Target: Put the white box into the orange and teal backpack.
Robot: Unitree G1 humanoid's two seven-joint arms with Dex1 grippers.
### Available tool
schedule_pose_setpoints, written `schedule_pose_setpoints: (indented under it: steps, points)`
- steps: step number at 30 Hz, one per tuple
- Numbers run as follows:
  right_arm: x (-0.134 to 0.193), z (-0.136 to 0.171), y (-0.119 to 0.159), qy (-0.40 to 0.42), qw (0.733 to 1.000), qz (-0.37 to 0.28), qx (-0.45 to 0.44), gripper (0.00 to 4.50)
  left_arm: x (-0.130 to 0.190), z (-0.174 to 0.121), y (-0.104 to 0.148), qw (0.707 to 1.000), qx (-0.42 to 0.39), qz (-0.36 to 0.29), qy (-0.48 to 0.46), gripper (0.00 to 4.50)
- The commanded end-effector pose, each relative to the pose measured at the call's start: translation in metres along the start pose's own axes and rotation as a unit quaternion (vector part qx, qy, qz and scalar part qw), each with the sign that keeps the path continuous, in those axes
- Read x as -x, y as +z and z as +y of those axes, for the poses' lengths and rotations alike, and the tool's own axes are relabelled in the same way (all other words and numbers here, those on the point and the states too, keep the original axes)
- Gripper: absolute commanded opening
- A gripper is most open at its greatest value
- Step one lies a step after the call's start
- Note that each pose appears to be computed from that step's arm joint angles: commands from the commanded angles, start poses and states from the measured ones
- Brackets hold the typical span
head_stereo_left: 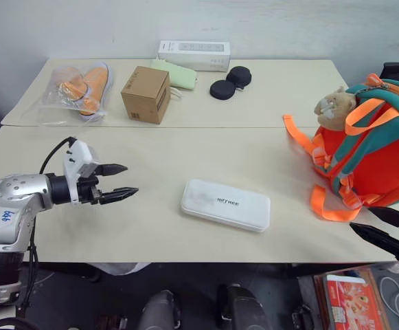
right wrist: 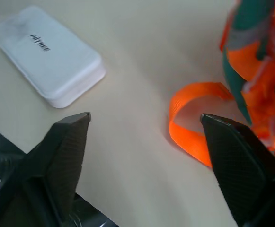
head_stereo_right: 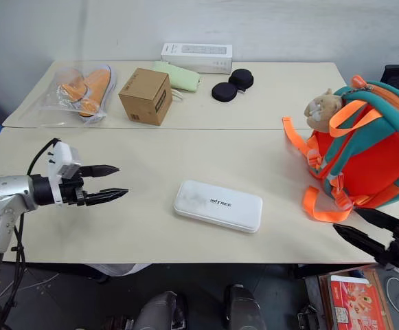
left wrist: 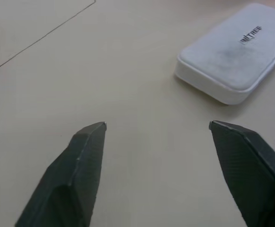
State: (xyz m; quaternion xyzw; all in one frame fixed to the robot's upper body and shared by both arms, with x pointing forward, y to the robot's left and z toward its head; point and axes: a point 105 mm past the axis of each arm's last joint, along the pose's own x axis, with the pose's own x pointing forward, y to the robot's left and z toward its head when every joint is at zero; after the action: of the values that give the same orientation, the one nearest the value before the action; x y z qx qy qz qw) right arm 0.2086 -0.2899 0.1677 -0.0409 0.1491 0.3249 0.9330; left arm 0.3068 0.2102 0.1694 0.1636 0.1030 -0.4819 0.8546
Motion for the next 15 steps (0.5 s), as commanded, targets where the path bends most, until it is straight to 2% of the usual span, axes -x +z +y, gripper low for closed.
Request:
schedule_pose_setpoints:
  steps: [1, 9, 13, 15]
  points:
    - [-0.02, 0.014, 0.007, 0.067, 0.996, 0.028, 0.047, 2.66, -0.015, -0.005, 0.004, 0.999, -0.042, 0.007, -0.029, 2.48]
    - [-0.078, 0.019, 0.001, 0.169, 0.973, 0.095, 0.128, 0.03, -0.053, -0.017, -0.006, 0.992, -0.091, 0.023, -0.09, 0.03]
    - [-0.104, 0.013, 0.001, 0.184, 0.964, 0.113, 0.157, 0.03, -0.07, -0.02, -0.002, 0.991, -0.092, 0.011, -0.1, 0.03]
    - [-0.115, 0.004, 0.002, 0.164, 0.963, 0.124, 0.176, 0.03, -0.078, -0.023, -0.003, 0.989, -0.094, 0.022, -0.114, 0.03]
